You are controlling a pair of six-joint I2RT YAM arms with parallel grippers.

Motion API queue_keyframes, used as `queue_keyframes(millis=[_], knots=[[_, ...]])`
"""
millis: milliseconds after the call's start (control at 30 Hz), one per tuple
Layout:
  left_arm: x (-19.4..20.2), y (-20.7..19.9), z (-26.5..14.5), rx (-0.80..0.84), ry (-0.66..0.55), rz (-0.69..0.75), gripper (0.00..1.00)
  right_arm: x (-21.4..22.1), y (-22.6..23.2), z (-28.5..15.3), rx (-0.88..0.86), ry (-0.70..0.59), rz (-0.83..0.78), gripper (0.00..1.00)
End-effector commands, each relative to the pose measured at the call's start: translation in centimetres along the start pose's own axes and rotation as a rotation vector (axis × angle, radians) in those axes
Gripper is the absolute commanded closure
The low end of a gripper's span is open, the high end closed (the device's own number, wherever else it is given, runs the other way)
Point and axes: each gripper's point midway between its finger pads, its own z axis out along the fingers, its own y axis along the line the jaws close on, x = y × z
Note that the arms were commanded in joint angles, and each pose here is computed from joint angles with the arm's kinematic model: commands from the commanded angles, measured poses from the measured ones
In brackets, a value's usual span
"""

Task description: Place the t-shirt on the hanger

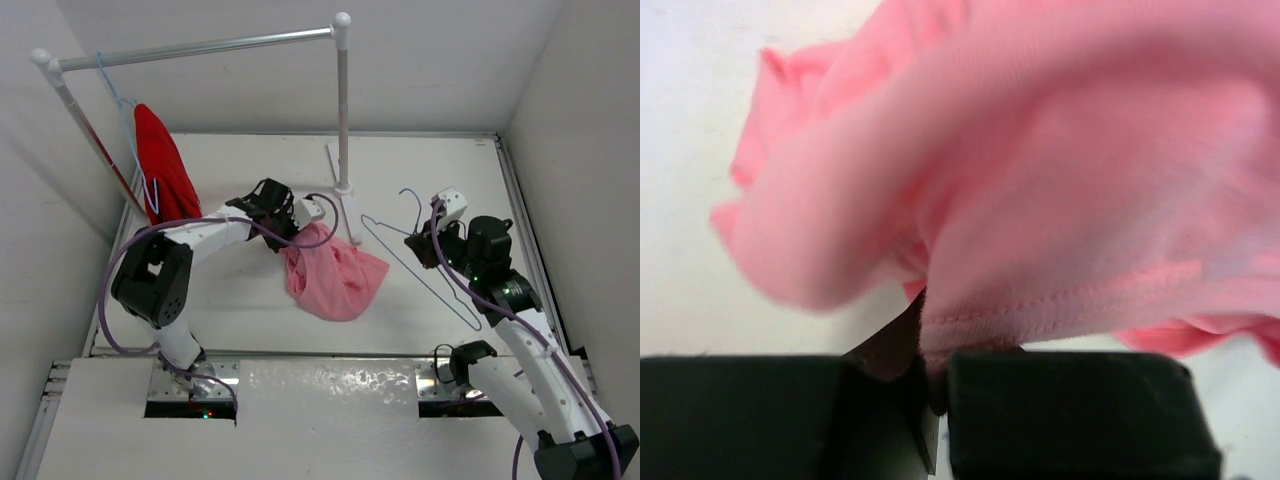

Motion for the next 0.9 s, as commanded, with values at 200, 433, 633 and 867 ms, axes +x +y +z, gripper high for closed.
queue_keyframes(millis=[200,433,633,867], knots=[[-4.0,2.1,-6.9,-0.121,-0.160,0.050,1.00,-5.2,8.2,-2.0,-0.452,-0.172,0.071,1.00],[-4.4,2.0,-6.6,-0.097,-0.151,0.031,1.00,-4.9,10.9,-1.7,-0.617,-0.191,0.168,1.00],[-4.4,1.9,-6.1,-0.079,-0.135,0.008,1.00,-2.9,13.5,0.1,-0.677,-0.116,0.135,1.00],[-4.2,2.0,-6.3,-0.090,-0.129,0.009,1.00,-2.5,12.7,3.6,-0.590,-0.138,0.149,1.00]])
